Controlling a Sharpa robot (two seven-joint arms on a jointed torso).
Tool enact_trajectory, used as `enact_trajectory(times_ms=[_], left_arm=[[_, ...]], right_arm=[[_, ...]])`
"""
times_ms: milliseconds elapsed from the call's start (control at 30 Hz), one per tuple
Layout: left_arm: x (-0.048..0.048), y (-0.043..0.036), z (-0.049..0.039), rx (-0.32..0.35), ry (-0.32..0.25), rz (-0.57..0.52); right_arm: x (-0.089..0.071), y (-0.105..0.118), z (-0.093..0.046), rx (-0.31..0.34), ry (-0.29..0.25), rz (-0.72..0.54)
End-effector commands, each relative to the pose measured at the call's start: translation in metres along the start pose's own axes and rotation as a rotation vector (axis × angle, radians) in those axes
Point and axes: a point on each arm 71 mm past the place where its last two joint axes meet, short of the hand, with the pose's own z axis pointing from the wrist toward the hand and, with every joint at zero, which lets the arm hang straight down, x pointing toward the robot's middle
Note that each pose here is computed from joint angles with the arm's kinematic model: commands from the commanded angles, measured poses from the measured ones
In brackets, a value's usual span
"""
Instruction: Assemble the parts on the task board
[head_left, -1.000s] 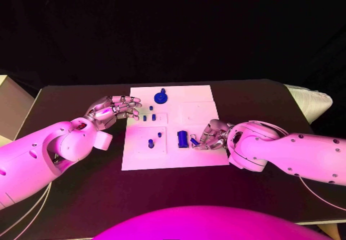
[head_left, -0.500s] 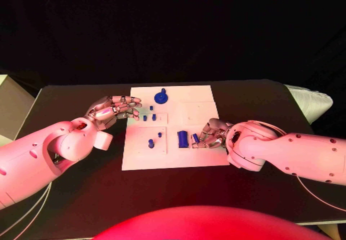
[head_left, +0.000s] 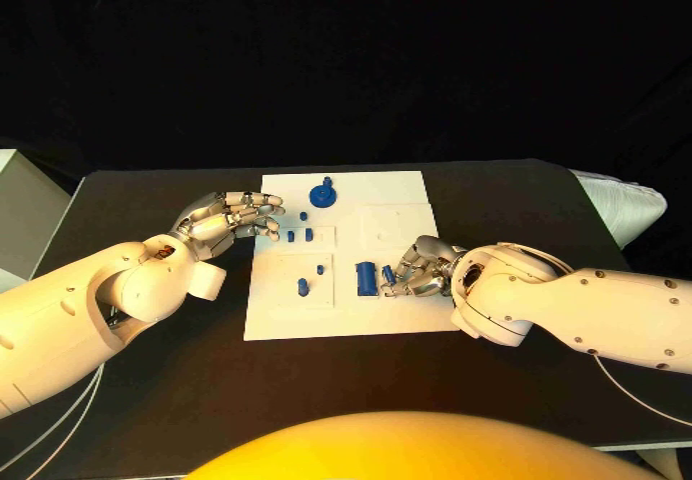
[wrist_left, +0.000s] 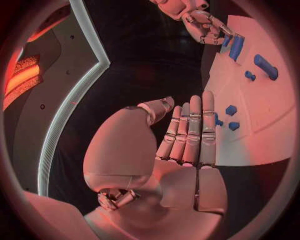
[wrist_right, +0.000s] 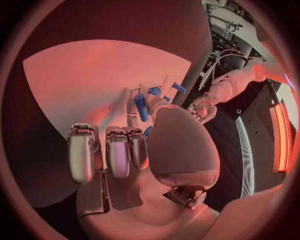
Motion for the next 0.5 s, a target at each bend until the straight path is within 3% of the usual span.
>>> enact_trajectory(times_ms=[33,500], left_arm=[[0.0024,-0.0002,0.0003,0.002,0.022,-0.002],[0.0025,-0.0001,0.0001,0.000,0.026,-0.002]], right_arm=[[0.0007,0.0001,-0.0011,-0.013,0.005,0.011],[0.0026,-0.0065,0.0004,0.043,0.053,-0.018]])
